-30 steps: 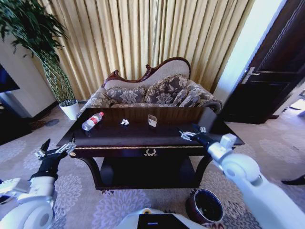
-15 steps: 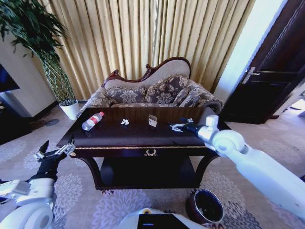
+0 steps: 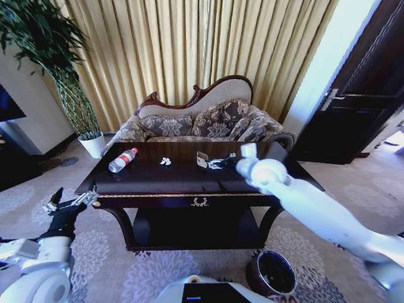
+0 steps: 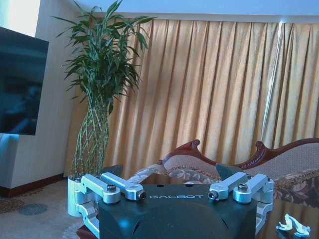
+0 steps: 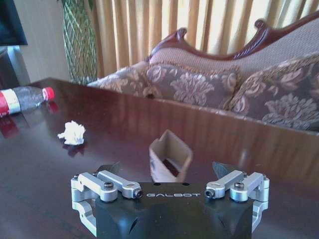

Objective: Move to the front of the table and place the trash on the table into the trash bin.

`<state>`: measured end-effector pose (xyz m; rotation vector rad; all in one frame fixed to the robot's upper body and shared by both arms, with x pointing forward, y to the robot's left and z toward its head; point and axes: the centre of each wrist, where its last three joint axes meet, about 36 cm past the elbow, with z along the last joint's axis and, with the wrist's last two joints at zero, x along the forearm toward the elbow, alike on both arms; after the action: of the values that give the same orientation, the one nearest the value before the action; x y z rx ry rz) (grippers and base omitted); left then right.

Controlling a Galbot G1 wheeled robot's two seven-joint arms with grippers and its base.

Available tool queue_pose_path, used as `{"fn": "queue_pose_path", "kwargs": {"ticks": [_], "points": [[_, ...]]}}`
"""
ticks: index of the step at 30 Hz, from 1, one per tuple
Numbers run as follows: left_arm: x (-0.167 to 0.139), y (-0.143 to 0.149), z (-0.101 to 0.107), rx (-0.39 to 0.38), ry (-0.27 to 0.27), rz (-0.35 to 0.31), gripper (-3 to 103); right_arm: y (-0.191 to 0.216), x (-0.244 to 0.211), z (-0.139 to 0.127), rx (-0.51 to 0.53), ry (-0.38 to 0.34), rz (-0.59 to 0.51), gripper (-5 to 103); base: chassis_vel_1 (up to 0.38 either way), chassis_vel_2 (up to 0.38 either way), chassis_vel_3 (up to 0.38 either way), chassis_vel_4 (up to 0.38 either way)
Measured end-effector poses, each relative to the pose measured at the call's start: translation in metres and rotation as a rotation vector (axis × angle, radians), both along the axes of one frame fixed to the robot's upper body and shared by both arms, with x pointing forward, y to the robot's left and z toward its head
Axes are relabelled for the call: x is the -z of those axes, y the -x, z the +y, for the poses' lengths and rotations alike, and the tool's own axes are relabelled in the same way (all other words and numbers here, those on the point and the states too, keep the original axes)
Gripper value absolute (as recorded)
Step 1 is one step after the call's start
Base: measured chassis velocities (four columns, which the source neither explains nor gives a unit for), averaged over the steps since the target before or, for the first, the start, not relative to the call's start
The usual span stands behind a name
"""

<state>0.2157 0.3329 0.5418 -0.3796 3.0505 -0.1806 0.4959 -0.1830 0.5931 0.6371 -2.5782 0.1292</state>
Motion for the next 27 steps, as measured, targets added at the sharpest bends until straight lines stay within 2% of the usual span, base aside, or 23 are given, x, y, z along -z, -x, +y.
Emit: {"fn": "queue_pose_path", "kwargs": {"ticks": [3,7,13,27], "points": [[0.000,0.000,0.000,-0.003,0.000,-0.001,100,-0.012,0.004,0.019,-0.002,0.018,0.027,100,0.000,0.000,0.000,0.000],[0.001,0.001,0.000,-0.009,0.004,0.000,100,-0.025,0.011,0.029,0.008,0.029,0.048,100,0.000,0.000,0.000,0.000],[0.002,0.001,0.003,-0.020,0.002,0.003,100,-0.046,0.016,0.024,0.065,0.043,0.047,100,0.000,0.000,0.000,0.000],[0.005,0.001,0.005,-0.026,0.006,0.003,100,-0.051,0.022,0.014,0.092,0.061,0.052,100,0.000,0.000,0.000,0.000]]}}
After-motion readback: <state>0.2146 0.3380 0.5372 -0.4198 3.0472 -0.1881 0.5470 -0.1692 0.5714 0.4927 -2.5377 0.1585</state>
